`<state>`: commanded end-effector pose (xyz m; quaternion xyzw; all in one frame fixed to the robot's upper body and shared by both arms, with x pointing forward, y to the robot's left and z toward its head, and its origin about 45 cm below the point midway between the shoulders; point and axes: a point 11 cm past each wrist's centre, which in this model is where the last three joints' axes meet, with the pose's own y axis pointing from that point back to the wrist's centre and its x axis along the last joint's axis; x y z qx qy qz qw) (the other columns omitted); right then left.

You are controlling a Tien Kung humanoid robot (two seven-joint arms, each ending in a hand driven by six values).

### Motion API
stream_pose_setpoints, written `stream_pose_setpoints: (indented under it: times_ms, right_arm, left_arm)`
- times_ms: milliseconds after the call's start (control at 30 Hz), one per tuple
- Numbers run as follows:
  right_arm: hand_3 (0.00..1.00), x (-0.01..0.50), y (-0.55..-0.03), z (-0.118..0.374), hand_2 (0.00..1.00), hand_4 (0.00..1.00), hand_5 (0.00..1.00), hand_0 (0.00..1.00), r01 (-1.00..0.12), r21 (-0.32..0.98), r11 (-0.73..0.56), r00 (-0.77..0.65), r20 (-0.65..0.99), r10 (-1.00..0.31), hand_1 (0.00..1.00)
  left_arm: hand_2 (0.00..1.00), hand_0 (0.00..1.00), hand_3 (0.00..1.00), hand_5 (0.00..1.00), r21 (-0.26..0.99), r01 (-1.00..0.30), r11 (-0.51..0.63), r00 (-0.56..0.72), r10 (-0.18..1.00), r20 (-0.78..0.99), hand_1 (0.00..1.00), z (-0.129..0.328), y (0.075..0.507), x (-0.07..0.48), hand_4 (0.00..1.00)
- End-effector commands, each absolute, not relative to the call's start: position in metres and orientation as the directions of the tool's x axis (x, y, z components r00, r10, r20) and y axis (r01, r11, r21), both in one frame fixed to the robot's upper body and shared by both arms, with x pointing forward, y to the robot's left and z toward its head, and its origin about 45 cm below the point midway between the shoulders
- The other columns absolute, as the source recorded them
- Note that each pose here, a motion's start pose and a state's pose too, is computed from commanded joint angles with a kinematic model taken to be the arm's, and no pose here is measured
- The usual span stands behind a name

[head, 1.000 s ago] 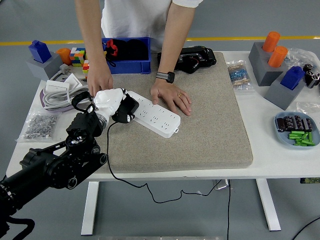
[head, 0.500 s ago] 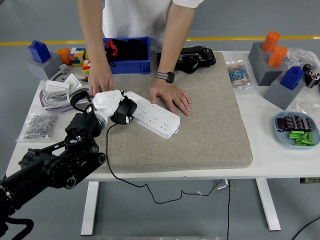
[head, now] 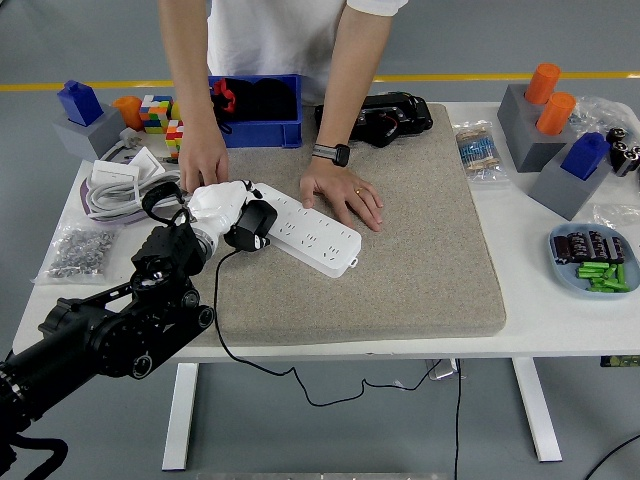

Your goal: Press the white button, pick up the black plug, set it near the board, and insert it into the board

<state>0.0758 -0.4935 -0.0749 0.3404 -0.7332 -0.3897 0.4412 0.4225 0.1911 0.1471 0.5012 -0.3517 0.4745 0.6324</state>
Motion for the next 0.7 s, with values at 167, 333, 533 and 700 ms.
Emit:
stream_pose_setpoints:
  times_ms: [167, 333, 533, 700]
  right_arm:
    - [0.538, 0.0761, -0.4936, -0.0748, 0.588, 0.625, 0.304, 0.636, -0.156, 0.872, 0.465, -0.379, 0.381, -0.843, 0.572]
    - [0.539, 0.0767, -0.4937, -0.0746, 0.588, 0.625, 0.303, 0.635, -0.157, 0.871, 0.465, -0.381, 0.381, -0.842, 0.571]
    - [0.538, 0.0768, -0.4934, -0.0747, 0.588, 0.625, 0.303, 0.635, -0.158, 0.871, 0.465, -0.379, 0.381, -0.843, 0.571]
    - [0.537, 0.0772, -0.4936, -0.0745, 0.587, 0.625, 0.303, 0.635, -0.159, 0.871, 0.466, -0.379, 0.382, -0.843, 0.572]
  left_arm:
    - [0.865, 0.828, 0.874, 0.217, 0.292, -0.955, 0.048, 0.294, 0.249, 0.923, 0.909, 0.1494, 0.1903, 0.4237, 0.998]
    - [0.875, 0.842, 0.87, 0.215, 0.287, -0.957, 0.048, 0.29, 0.251, 0.924, 0.915, 0.1492, 0.1898, 0.4239, 0.998]
    - [0.842, 0.837, 0.864, 0.205, 0.276, -0.96, 0.045, 0.278, 0.253, 0.927, 0.905, 0.1504, 0.1898, 0.425, 0.998]
    - [0.803, 0.819, 0.85, 0.182, 0.268, -0.963, 0.034, 0.268, 0.247, 0.931, 0.889, 0.151, 0.1931, 0.4263, 0.996]
